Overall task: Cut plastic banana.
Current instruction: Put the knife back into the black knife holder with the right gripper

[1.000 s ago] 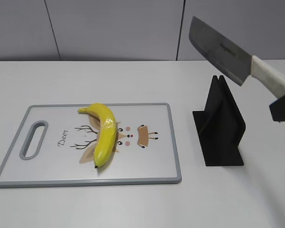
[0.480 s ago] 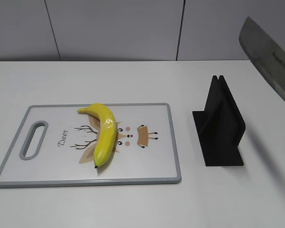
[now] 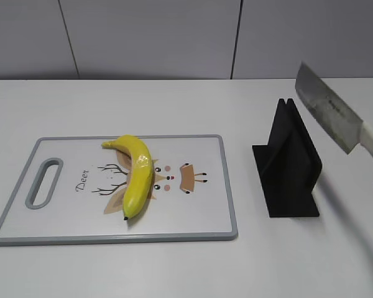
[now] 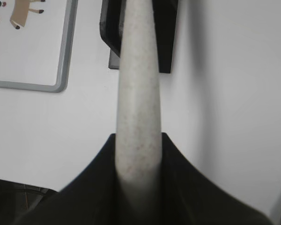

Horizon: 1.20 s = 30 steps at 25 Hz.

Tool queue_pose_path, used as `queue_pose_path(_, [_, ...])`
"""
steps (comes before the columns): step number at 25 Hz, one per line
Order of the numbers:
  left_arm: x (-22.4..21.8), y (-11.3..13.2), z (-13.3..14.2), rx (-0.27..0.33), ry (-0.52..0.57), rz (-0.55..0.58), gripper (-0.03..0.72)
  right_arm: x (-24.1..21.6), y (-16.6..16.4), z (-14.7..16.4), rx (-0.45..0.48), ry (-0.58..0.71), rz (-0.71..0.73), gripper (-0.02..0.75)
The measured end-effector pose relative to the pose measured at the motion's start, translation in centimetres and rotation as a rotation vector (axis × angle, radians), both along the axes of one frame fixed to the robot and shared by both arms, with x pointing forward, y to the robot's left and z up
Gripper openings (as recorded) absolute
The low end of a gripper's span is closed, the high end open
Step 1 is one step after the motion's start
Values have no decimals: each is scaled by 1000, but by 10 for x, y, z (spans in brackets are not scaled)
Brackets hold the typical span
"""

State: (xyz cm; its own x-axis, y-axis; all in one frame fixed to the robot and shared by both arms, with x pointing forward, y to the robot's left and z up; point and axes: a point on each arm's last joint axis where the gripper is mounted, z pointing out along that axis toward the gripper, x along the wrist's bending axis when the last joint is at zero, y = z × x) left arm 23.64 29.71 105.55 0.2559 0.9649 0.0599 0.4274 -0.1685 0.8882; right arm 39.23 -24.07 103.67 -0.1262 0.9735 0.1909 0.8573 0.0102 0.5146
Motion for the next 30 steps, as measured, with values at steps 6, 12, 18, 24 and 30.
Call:
queue_pose_path(6, [0, 0, 0, 0, -1, 0, 435, 24, 7, -17, -10, 15, -8, 162])
queue_pose_path(12, [0, 0, 0, 0, -1, 0, 435, 29, 9, -11, -4, -2, -8, 162])
queue_pose_path(18, [0, 0, 0, 1, -1, 1, 435, 31, 12, 19, 47, -61, -12, 162])
queue_pose_path(24, [0, 0, 0, 1, -2, 1, 435, 29, 19, 12, 2, 14, 17, 162])
queue_pose_path(30, [0, 0, 0, 1, -2, 1, 435, 22, 40, 25, -156, -41, 65, 162])
